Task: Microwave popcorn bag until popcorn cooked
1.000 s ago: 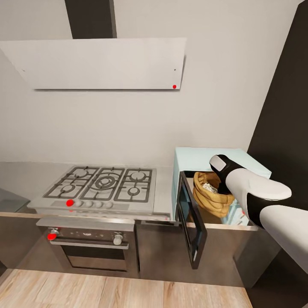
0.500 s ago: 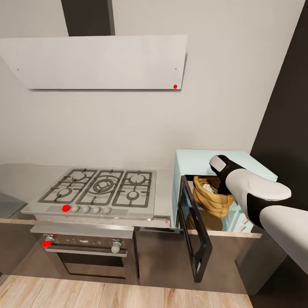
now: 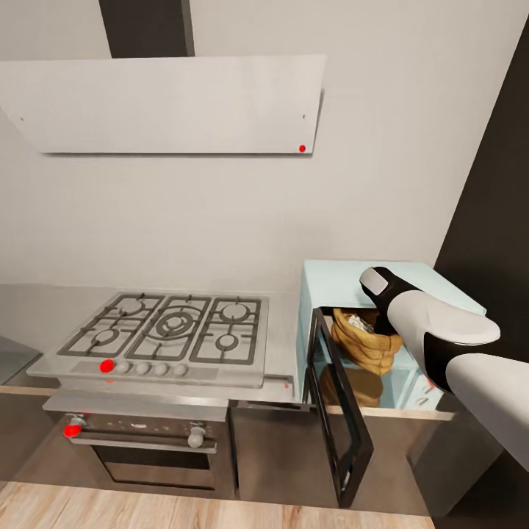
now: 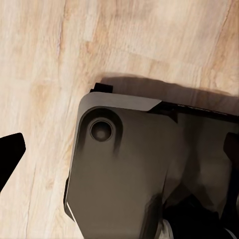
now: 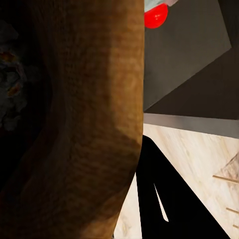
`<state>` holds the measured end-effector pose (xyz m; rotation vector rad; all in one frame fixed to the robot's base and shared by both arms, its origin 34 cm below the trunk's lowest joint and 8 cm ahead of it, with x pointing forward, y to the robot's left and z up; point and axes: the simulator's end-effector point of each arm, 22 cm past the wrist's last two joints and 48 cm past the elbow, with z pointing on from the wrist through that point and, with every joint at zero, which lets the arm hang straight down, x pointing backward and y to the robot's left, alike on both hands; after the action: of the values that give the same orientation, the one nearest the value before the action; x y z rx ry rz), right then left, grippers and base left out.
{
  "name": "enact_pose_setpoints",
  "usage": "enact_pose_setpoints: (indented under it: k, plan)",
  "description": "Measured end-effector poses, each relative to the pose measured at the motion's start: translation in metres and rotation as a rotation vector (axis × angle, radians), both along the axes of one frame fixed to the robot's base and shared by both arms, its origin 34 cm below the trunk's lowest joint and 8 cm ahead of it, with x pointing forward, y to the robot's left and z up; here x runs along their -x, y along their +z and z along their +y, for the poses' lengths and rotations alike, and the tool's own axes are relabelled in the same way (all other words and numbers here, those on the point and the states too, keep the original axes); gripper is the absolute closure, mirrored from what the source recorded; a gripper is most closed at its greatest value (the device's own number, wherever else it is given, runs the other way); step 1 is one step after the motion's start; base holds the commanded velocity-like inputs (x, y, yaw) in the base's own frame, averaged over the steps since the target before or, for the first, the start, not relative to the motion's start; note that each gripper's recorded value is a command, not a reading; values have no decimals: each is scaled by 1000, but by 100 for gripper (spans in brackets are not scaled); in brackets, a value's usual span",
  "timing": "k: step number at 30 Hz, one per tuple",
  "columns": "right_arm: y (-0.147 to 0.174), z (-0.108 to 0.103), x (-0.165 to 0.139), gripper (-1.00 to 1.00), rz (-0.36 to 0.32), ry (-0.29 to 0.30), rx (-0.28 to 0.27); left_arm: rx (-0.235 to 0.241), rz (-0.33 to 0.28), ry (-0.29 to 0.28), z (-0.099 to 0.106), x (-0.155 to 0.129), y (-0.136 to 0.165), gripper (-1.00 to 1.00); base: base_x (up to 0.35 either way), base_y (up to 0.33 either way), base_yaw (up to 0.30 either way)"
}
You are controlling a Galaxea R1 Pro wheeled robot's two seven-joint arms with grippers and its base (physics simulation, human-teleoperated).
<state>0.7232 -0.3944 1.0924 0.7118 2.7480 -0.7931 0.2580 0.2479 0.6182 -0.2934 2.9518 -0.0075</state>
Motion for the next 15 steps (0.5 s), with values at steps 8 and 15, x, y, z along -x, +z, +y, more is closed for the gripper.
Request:
enact_pose_setpoints:
  k: [8,15]
  plan:
    - [0,0,1,100,1,0,1,0,0,-2,0,0,0,-100,48,0,0]
    - [0,0,1,100,2,0,2,0,0,-1,0,0,0,-100,139,0,0]
